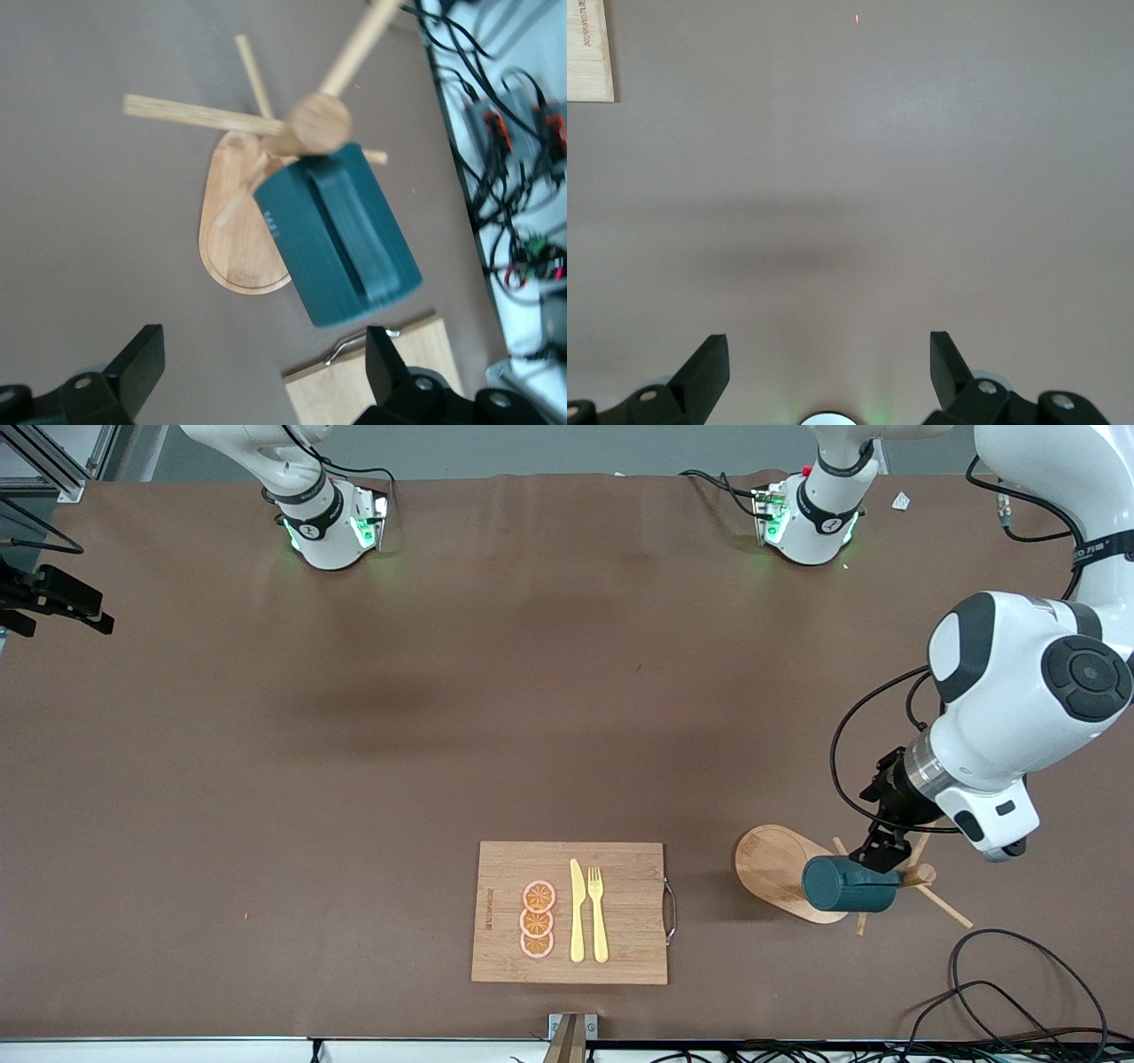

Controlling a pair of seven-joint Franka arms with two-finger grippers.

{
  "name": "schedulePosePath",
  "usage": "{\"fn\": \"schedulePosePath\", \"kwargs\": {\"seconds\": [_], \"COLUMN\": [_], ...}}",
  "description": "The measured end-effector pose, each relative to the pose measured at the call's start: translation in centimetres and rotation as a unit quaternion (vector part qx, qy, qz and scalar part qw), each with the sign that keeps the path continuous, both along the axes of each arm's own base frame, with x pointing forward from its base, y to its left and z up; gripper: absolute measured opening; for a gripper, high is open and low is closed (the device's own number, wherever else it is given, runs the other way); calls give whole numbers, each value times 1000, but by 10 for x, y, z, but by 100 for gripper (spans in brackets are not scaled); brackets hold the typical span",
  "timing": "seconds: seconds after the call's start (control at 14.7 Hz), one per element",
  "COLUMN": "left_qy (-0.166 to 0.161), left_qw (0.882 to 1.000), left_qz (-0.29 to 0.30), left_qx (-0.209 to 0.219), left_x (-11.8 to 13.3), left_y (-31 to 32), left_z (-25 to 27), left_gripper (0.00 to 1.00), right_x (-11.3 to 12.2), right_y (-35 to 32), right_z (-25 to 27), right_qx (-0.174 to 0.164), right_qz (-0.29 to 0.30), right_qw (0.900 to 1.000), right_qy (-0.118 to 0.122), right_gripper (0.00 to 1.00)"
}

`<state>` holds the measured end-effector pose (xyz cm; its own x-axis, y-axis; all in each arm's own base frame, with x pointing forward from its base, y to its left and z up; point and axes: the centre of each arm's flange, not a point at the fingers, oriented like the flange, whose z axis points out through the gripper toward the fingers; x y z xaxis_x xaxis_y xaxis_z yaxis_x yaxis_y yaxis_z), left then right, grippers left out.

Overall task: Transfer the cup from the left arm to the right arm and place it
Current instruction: 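Reach the left gripper down to the teal mug on the stand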

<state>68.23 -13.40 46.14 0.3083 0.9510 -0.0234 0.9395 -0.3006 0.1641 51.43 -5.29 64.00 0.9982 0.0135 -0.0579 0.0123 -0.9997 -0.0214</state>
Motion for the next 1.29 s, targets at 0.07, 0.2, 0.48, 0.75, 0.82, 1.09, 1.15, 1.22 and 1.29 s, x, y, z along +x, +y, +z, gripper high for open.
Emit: {"fn": "schedulePosePath", "kwargs": {"seconds": [0.07, 0.2, 0.48, 0.75, 0.82, 1.09, 1.15, 1.22, 1.29], "left_qy": [5, 17, 25, -29, -33, -33, -34, -37, -43], "left_qw": [1000, 997, 986, 969, 966, 962, 962, 961, 959], "left_qz": [26, 73, 161, 239, 249, 262, 264, 266, 269], "left_qx": [-3, -7, -19, -57, -62, -66, -67, -69, -73], "left_x": [-1, -3, -3, 8, 9, 9, 9, 10, 11], "left_y": [1, 2, 6, 14, 14, 14, 14, 15, 15], "left_z": [-3, -12, -17, -15, -19, -27, -27, -26, -24], "left_gripper": [100, 100, 100, 100, 100, 100, 100, 100, 100], "right_x": [0, 0, 0, 0, 0, 0, 0, 0, 0], "right_y": [0, 0, 0, 0, 0, 0, 0, 0, 0], "right_z": [0, 0, 0, 0, 0, 0, 0, 0, 0], "right_qx": [0, 0, 0, 0, 0, 0, 0, 0, 0], "right_qz": [0, 0, 0, 0, 0, 0, 0, 0, 0], "right_qw": [1000, 1000, 1000, 1000, 1000, 1000, 1000, 1000, 1000], "right_qy": [0, 0, 0, 0, 0, 0, 0, 0, 0], "right_gripper": [100, 100, 100, 100, 100, 100, 100, 100, 100]}}
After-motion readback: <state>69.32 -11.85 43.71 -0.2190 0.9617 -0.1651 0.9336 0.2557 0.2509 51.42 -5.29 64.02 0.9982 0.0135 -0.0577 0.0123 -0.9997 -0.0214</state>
